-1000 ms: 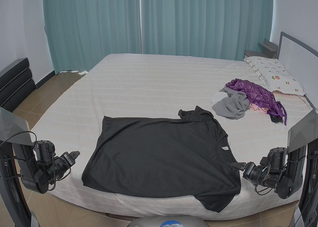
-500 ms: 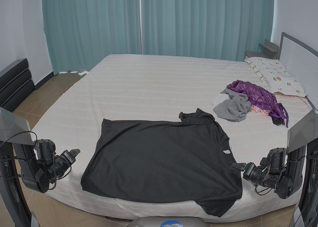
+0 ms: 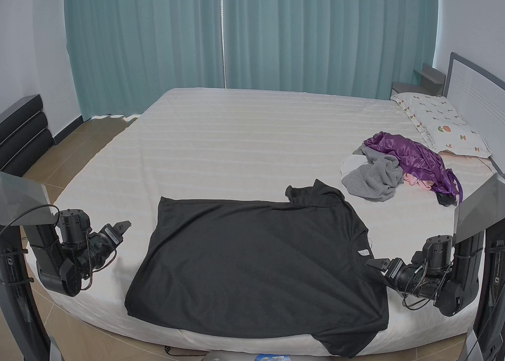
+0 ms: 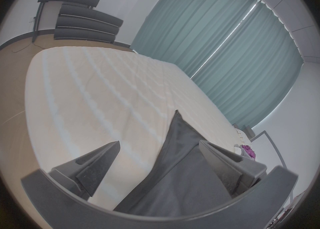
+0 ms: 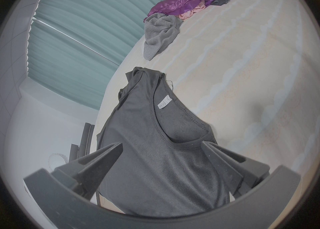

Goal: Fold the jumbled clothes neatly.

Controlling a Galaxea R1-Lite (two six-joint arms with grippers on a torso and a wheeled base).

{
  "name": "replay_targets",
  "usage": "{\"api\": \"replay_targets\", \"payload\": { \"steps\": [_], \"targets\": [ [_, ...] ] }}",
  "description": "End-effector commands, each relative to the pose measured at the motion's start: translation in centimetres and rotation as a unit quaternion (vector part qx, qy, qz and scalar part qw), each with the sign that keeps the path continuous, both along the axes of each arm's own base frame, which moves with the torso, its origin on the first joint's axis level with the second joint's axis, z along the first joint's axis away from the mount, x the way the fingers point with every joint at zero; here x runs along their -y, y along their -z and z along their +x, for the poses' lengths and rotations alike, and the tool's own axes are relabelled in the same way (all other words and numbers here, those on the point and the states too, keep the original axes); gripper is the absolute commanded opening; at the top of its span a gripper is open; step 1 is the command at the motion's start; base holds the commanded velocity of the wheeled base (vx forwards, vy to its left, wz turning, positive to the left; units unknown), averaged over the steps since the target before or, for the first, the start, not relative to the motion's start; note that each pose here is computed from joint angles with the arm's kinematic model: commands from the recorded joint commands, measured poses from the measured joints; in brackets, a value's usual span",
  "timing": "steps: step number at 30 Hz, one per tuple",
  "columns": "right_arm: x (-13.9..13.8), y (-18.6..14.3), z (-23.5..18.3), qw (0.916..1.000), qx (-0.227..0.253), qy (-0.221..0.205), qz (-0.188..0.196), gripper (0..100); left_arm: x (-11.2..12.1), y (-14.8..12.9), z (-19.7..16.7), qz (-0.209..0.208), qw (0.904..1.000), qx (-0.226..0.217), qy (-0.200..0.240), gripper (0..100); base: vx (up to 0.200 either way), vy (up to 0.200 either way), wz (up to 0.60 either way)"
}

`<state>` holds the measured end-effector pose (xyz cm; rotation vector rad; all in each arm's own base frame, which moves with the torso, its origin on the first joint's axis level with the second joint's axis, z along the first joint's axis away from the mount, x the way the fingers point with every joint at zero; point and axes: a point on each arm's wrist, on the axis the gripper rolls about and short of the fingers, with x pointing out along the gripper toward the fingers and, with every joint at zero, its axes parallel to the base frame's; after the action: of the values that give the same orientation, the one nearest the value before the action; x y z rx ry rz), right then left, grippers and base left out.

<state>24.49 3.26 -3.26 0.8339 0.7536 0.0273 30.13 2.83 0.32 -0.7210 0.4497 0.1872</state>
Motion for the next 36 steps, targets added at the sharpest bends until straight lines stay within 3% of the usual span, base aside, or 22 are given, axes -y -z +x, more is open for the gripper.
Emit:
{"api": "replay_targets", "payload": {
  "steps": [1,9,16,27,36],
  "targets": [
    [-0.1,0.3,0.4,1.0,0.003,0.001,0.006,100,0.4,-0.6,2.9,-0.005,0.9991,0.034,0.026,100,0.0,0.0,0.0],
    [-0.2,0.5,0.7,0.9997,-0.002,0.001,0.024,100,3.0,1.0,9.5,-0.02,0.9954,0.021,0.091,100,0.0,0.0,0.0],
    [-0.2,0.6,0.6,0.9997,-0.002,0.0,0.024,100,4.1,2.2,13.9,-0.021,0.9935,0.01,0.112,100,0.0,0.0,0.0],
    [-0.4,0.6,0.3,0.9997,-0.008,-0.005,0.023,100,5.1,4.2,19.9,-0.021,0.9931,0.04,0.109,100,0.0,0.0,0.0],
    [-0.5,0.7,0.3,0.9997,-0.01,-0.006,0.023,100,5.0,4.8,20.6,-0.014,0.9944,0.044,0.095,100,0.0,0.0,0.0]
  ]
}}
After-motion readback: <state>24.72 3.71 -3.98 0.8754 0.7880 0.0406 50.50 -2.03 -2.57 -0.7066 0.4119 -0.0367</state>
